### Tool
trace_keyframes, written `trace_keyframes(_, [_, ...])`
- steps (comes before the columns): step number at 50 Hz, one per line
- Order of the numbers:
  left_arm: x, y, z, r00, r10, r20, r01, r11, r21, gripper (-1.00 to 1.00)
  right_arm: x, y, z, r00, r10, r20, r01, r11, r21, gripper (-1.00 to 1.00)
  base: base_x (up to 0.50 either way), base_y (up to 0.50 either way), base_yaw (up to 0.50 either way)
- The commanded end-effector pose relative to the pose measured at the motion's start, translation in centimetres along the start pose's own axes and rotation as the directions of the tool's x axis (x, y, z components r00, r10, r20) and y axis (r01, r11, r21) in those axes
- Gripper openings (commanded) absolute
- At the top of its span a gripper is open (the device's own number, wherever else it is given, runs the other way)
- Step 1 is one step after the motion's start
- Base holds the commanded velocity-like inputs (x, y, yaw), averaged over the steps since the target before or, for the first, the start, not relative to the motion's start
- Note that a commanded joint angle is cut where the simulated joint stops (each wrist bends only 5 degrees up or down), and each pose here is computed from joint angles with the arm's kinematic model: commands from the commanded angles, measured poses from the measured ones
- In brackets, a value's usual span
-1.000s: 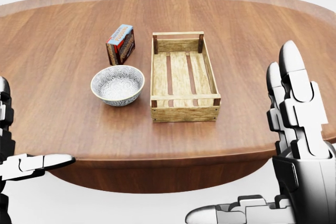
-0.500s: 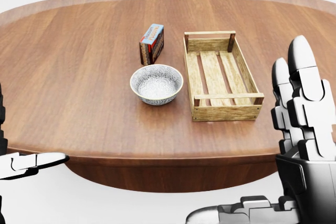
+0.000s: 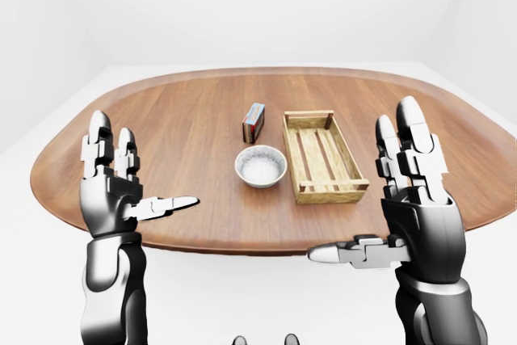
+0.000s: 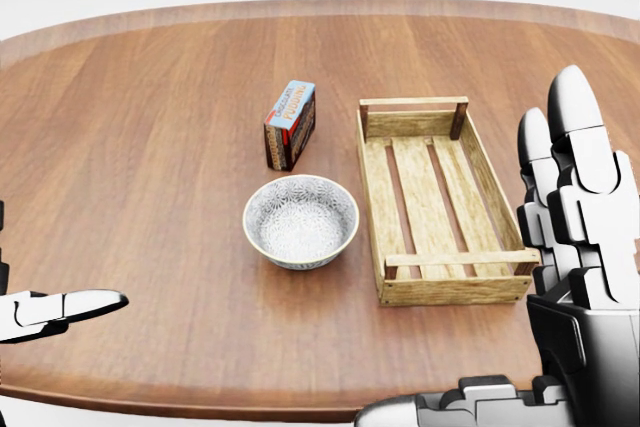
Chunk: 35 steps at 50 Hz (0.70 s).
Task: Pick up the bowl on the left and put it in the tray.
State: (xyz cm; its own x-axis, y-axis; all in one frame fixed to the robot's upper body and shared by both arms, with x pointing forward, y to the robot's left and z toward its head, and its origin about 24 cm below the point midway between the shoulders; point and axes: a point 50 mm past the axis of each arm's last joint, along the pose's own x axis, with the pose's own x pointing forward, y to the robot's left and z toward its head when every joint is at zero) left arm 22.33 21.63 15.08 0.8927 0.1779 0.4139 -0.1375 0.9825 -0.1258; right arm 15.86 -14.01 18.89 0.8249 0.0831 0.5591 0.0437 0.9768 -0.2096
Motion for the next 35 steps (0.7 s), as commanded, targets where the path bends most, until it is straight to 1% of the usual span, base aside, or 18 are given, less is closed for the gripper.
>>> trace_keyframes(1, [0.01,0.08,0.25,1.000,0.003,0.011,-0.003,1.000,-0.003,1.00,-0.01,0.01,0.02,1.000,0.004,0.000,-0.004,1.000,-0.001,0.98,0.50,0.02,0.00])
trace_keyframes(35, [-0.10,0.07,0.58,1.000,0.003,0.023,-0.003,1.000,-0.003,1.00,-0.05,-0.22,-0.21,1.000,-0.009,-0.011,0.009,1.000,0.010,0.99,0.50,0.02,0.00])
